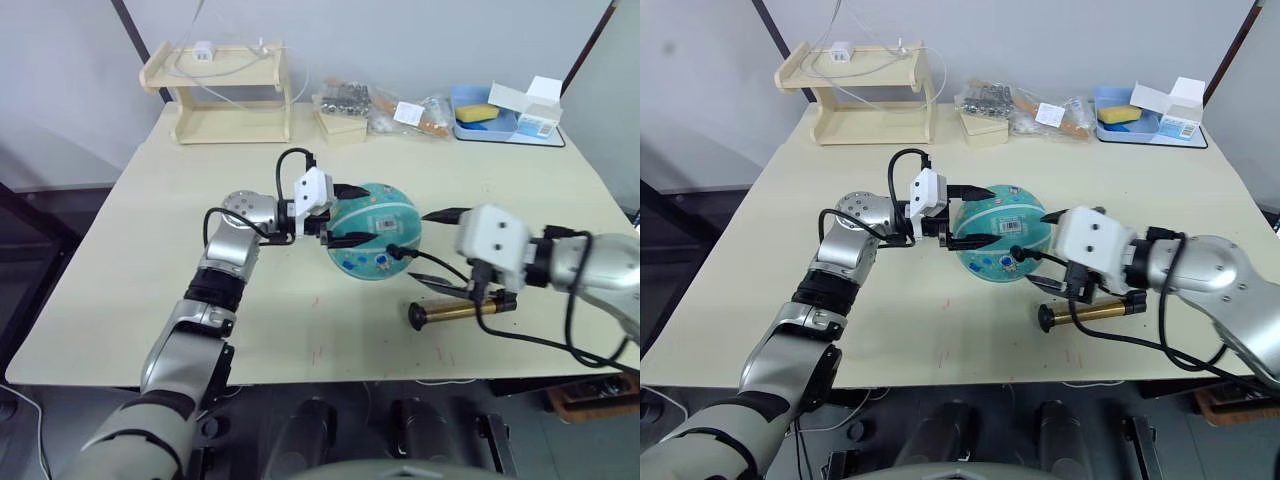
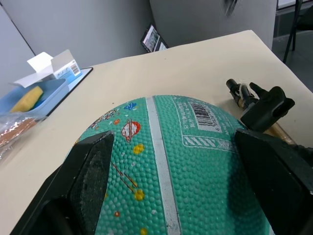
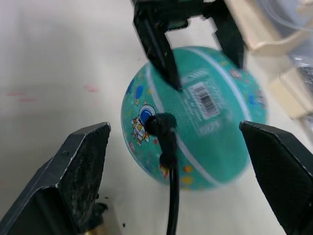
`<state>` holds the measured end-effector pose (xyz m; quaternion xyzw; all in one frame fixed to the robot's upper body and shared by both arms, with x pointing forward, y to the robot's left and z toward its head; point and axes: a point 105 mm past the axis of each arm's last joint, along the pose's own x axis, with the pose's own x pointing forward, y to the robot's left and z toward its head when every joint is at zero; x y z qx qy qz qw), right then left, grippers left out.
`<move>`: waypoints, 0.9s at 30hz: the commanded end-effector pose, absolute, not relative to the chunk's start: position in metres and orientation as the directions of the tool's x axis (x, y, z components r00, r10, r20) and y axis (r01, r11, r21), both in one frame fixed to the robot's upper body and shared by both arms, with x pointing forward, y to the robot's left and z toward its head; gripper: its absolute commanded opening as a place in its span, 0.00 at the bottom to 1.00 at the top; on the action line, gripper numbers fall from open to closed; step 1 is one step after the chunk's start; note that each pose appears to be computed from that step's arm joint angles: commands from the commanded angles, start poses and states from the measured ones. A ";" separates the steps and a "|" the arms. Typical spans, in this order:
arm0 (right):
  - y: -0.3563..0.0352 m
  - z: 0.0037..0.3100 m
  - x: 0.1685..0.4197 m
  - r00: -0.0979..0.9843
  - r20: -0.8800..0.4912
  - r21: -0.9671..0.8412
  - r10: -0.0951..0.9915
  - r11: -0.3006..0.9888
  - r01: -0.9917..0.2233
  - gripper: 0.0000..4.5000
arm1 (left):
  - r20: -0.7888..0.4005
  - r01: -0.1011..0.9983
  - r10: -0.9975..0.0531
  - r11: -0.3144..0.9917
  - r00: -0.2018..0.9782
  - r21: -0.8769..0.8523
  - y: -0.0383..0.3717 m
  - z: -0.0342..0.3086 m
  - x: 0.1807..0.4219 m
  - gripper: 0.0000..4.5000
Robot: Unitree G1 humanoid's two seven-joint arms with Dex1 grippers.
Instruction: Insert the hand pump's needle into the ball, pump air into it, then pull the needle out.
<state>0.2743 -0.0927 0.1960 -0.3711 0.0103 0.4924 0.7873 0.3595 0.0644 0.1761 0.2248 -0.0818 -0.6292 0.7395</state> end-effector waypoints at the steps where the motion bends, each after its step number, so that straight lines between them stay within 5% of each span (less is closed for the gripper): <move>1: -0.086 0.191 0.282 0.508 -0.416 -0.606 0.755 0.186 -0.773 0.99 | -0.225 0.920 -0.953 0.105 0.201 0.379 0.066 0.155 0.360 0.92; 2: -0.084 0.189 0.285 0.504 -0.424 -0.610 0.752 0.174 -0.773 0.99 | -0.224 0.920 -0.953 0.106 0.202 0.378 0.066 0.155 0.360 0.92; 5: -0.080 0.184 0.291 0.500 -0.442 -0.627 0.745 0.143 -0.766 0.75 | -0.221 0.920 -0.953 0.111 0.206 0.377 0.066 0.155 0.360 0.92; 16: -0.074 0.185 0.291 0.497 -0.424 -0.643 0.757 0.135 -0.754 0.75 | -0.215 0.919 -0.952 0.127 0.219 0.374 0.067 0.155 0.361 0.92; 18: -0.074 0.186 0.291 0.502 -0.420 -0.648 0.756 0.137 -0.749 0.63 | -0.215 0.919 -0.952 0.127 0.219 0.374 0.067 0.155 0.361 0.92; 26: -0.075 0.186 0.291 0.515 -0.415 -0.660 0.750 0.141 -0.738 0.63 | -0.215 0.918 -0.952 0.127 0.220 0.375 0.067 0.155 0.361 0.92; 27: -0.075 0.186 0.291 0.516 -0.415 -0.660 0.750 0.142 -0.737 0.57 | -0.214 0.918 -0.952 0.127 0.219 0.375 0.067 0.155 0.361 0.92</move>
